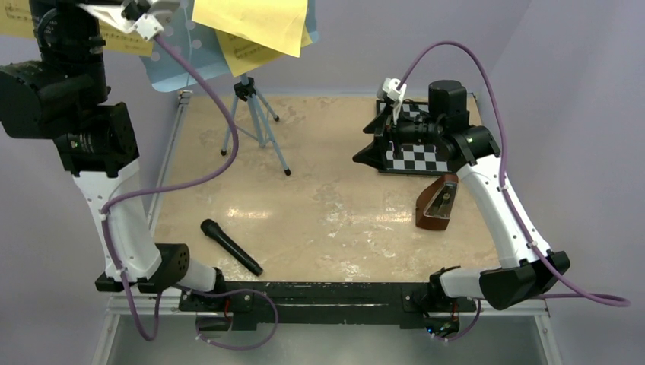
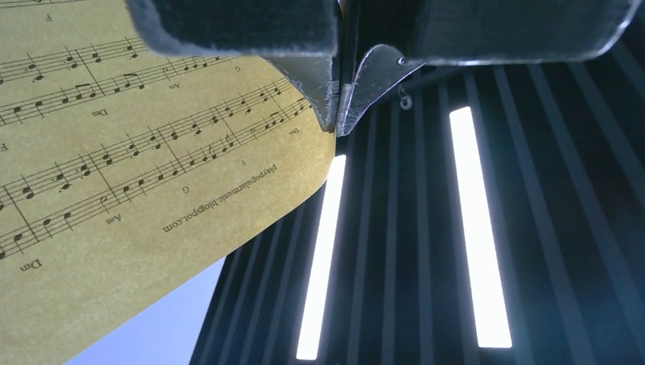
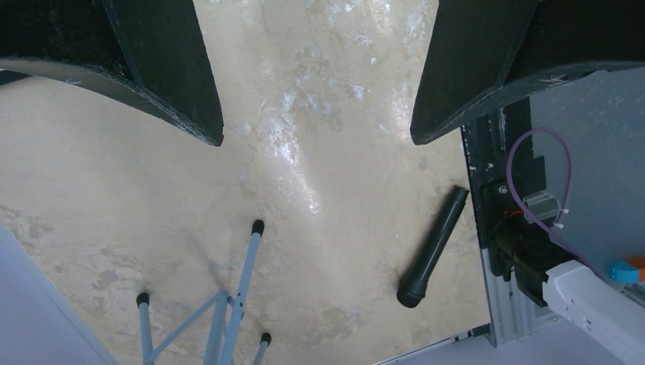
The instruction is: Pack up the instrument practice props
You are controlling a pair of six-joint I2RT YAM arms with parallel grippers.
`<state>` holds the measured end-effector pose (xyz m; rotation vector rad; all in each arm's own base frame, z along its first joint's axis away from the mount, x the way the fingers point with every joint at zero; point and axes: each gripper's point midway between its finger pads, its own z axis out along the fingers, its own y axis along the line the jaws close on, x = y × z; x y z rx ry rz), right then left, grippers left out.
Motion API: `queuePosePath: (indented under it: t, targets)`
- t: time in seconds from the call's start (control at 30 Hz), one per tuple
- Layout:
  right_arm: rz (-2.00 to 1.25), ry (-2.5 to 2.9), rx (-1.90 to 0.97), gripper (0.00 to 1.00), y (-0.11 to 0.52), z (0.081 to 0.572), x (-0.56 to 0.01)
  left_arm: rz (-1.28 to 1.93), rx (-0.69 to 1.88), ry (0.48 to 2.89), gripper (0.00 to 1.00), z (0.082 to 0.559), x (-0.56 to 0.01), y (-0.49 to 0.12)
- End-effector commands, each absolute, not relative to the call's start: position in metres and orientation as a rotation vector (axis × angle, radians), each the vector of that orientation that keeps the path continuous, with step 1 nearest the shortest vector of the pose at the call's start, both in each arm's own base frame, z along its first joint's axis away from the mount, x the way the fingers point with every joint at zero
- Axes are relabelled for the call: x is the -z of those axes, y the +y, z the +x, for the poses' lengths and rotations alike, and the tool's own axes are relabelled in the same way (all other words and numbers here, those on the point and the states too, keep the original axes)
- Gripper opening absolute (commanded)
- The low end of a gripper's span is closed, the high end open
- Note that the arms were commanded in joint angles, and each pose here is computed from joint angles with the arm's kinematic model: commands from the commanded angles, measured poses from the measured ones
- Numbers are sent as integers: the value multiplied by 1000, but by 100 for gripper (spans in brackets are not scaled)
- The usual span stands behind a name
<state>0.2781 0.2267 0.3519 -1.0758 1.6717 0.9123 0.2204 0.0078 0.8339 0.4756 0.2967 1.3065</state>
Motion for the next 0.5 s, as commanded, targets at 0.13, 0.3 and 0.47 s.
queuePosePath:
  t: [0.13, 0.3, 0.47]
  targets:
    - [-1098, 1604, -883, 97, 226, 269, -372, 756, -972, 403, 0, 173, -760, -34]
    - [-1104, 1627, -876, 97, 223, 265, -373, 942, -716, 520, 0, 157, -683, -64]
    - [-1059, 1659, -816, 97, 214, 264, -380, 1056, -399, 644, 0, 142, -609, -93]
